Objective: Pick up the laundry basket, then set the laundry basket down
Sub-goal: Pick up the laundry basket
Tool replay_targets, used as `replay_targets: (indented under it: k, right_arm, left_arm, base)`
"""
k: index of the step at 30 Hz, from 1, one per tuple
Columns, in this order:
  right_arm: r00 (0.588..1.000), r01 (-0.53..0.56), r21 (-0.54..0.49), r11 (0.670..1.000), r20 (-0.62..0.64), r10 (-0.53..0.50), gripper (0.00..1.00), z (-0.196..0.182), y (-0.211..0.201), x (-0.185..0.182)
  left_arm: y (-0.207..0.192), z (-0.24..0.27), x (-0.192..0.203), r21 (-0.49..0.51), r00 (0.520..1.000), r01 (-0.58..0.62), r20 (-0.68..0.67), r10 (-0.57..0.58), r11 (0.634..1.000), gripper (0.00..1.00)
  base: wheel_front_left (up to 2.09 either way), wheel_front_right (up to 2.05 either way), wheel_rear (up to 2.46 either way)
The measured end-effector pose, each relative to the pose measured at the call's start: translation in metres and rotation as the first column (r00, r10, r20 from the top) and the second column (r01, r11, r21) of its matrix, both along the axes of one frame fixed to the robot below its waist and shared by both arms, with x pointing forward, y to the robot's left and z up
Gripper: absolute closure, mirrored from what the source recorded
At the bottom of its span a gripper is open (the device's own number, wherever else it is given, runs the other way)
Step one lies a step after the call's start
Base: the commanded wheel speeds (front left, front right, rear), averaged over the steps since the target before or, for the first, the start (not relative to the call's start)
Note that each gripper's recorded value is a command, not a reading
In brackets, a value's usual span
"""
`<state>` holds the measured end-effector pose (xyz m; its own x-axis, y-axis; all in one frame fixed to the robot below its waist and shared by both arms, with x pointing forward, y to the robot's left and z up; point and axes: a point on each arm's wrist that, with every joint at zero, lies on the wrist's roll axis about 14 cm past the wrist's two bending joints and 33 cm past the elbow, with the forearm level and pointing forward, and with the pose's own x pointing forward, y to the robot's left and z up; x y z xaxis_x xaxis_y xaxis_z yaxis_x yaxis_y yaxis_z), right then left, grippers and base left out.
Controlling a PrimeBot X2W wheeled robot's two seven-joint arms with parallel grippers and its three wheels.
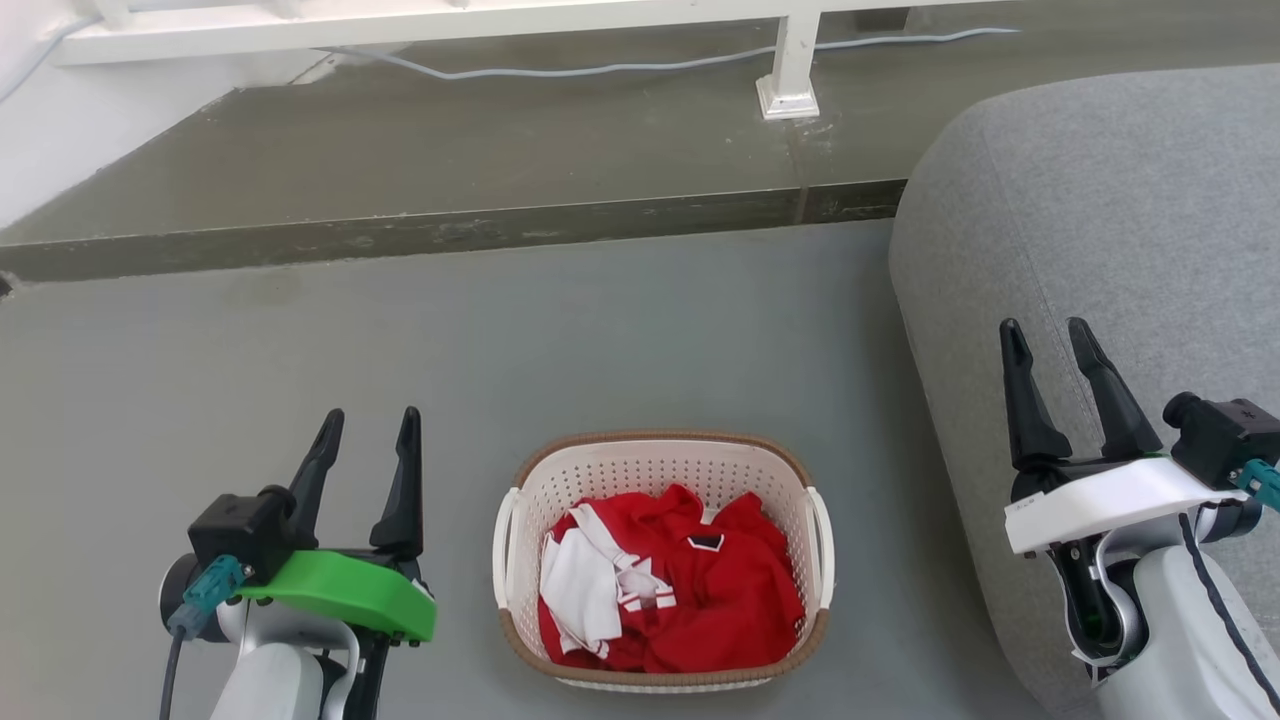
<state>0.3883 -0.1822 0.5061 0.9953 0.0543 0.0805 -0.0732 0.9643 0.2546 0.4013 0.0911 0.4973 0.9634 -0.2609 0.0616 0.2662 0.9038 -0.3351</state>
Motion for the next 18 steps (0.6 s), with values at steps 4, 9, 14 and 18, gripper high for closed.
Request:
replay_targets:
  k: [4,9,14,18]
  right_arm:
    - [1.000,0.004,0.000,1.000,-0.014,-0.004,0.00,-0.005,-0.001,0.001]
    - [0.999,0.011,0.000,1.000,-0.036,-0.011,0.00,-0.013,-0.004,0.003]
    - [0.997,0.022,0.007,1.000,-0.071,-0.021,0.00,-0.025,-0.007,0.005]
    - [0.993,0.027,0.007,1.000,-0.111,-0.026,0.00,-0.039,-0.010,0.007]
  left_arm:
    - [-0.001,-0.001,0.003,-0.004,1.000,-0.004,-0.001,0.004,1.000,0.00]
    - [-0.001,-0.007,0.007,-0.012,1.000,-0.011,-0.020,0.010,1.000,0.00]
    - [-0.006,-0.020,0.010,-0.013,0.998,-0.004,-0.057,0.003,1.000,0.00]
    - [-0.017,-0.032,0.013,-0.017,0.996,0.030,-0.088,-0.031,0.999,0.00]
  base:
    - [0.00,0.00,0.00]
    - [0.00,0.00,0.00]
    - [0.00,0.00,0.00]
    - [0.00,0.00,0.00]
